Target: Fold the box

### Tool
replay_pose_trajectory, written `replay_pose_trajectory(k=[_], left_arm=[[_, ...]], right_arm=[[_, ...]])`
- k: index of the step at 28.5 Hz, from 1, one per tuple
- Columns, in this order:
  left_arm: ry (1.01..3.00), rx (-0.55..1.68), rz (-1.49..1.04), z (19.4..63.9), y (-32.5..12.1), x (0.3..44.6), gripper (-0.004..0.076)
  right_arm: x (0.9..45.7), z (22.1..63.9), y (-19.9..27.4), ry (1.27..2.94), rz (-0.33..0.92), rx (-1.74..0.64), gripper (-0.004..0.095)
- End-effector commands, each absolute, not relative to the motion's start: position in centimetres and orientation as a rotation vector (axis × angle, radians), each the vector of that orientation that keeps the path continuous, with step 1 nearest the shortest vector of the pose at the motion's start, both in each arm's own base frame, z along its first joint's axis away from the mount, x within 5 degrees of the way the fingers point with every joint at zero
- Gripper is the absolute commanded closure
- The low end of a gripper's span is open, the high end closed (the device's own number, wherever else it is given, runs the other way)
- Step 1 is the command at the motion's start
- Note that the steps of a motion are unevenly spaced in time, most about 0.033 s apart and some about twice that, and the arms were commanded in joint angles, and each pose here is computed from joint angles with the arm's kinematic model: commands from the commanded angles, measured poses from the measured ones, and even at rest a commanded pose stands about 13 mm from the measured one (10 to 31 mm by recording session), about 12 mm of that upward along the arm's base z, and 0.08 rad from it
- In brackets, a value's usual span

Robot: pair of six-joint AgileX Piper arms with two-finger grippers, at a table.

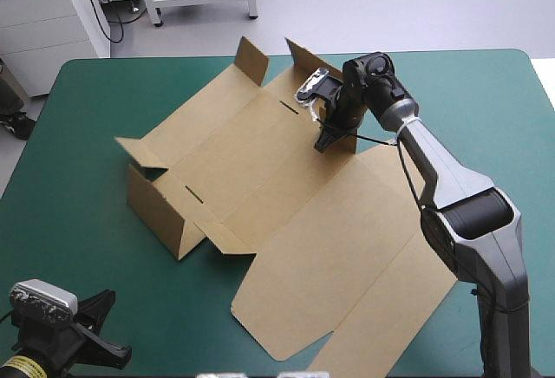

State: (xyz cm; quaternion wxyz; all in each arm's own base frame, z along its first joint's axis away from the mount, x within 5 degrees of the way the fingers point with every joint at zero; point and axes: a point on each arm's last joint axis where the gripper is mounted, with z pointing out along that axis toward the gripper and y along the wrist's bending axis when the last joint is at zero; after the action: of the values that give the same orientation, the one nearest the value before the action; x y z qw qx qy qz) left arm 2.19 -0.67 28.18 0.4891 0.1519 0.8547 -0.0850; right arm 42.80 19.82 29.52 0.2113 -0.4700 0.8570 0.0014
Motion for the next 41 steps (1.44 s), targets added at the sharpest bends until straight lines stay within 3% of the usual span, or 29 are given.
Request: replay_pose_trajectory(k=[1, 11, 16, 20, 35, 37, 41], left_arm=[[2.011, 0.354, -0.222, 29.3, -0.8, 2.5, 0.0731], [2.011, 0.354, -0.222, 29.3, -0.8, 2.5, 0.0731], [2.011, 0.354, -0.222, 29.3, -0.8, 2.5, 0.0731], [2.011, 0.354, -0.222, 29.3, -0.8, 2.5, 0.0731], [2.011, 0.354, -0.222, 29.3, -0.8, 2.5, 0.0731], [2.011, 0.354, -0.222, 29.3, -0.8, 2.5, 0.0731], [2.011, 0.354, -0.222, 29.3, -0.8, 2.5, 0.0731]], right_arm=[[41.4, 33.9, 21.4, 2.129, -0.035, -1.384, 0.0909], [38.7, 34.5, 27.4, 1.757, -0.105, -1.686, 0.0909], [37.5, 34.6, 29.1, 1.663, -0.052, -1.767, 0.0909], [36.7, 34.4, 29.5, 1.618, 0.026, -1.847, 0.0909], [36.6, 34.3, 29.4, 1.65, 0.028, -1.848, 0.09], [36.8, 34.3, 29.4, 1.674, 0.015, -1.812, 0.0866], [37.0, 34.5, 29.2, 1.711, 0.003, -1.764, 0.0613]])
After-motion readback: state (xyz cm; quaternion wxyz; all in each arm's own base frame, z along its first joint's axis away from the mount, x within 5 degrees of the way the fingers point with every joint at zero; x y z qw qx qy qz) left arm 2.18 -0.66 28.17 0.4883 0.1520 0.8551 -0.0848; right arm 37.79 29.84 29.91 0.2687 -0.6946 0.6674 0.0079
